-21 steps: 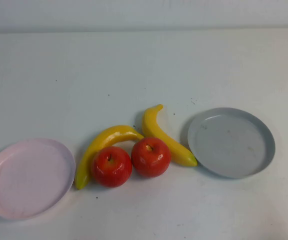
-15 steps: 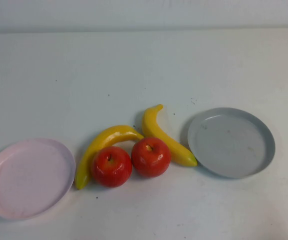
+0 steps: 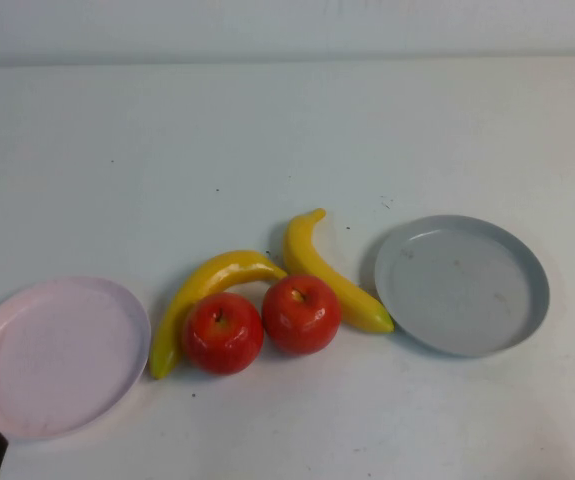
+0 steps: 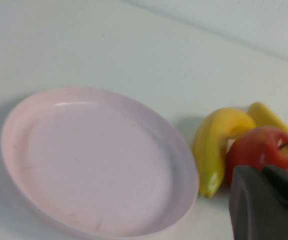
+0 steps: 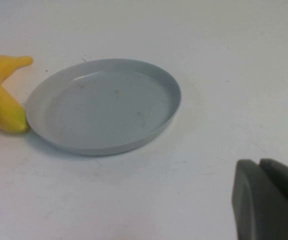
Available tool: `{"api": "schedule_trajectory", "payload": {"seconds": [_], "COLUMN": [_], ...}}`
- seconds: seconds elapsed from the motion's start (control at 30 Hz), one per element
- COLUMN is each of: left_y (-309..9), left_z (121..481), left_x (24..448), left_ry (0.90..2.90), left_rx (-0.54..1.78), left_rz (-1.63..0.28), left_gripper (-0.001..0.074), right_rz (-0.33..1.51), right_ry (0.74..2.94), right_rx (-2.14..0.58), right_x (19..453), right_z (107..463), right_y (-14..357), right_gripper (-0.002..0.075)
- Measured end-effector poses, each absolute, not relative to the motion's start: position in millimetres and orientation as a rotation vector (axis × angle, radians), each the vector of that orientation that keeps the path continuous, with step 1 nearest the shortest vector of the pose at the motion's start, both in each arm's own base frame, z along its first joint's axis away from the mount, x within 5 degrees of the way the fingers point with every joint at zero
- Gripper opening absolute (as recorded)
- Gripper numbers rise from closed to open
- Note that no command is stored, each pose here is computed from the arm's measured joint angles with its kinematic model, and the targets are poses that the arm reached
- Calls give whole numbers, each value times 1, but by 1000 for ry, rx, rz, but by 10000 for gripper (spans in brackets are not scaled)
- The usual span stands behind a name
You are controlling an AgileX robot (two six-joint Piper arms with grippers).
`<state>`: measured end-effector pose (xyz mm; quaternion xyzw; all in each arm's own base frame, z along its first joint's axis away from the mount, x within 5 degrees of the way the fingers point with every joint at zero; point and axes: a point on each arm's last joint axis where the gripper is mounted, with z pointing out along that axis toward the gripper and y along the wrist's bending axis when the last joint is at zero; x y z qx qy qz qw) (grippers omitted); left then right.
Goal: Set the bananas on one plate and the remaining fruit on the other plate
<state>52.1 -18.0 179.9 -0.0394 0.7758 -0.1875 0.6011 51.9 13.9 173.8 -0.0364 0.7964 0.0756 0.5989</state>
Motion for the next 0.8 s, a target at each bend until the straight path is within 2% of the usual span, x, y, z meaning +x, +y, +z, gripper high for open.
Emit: {"api": "schedule_trajectory", "payload": {"seconds": [0.2,0.5,0.6,0.7,0.8], "left_y": [-18,-14,-18,-22,-30], "left_z": [190,196,202,225,248], "left_x": [54,55,53,54,61], "left_ry": [1688,1599,1631,1694,1855], "left_rx": [-277,-335,-312,-250,-143], "left_rz": [-624,-638,-663,-665,-638], "left_gripper": [-1,-1,-1,-1,-1], "right_rz": [175,175,175,175,175], "right_ry": [1847,1847,1847,1847,1847], "right_rx": [-84,-84,-84,-84,-84], "right_x": [52,52,52,52,52], "right_z": [174,174,174,174,174], "right_y": [14,14,14,14,14], "right_gripper": [-17,-17,-17,-17,-17]}}
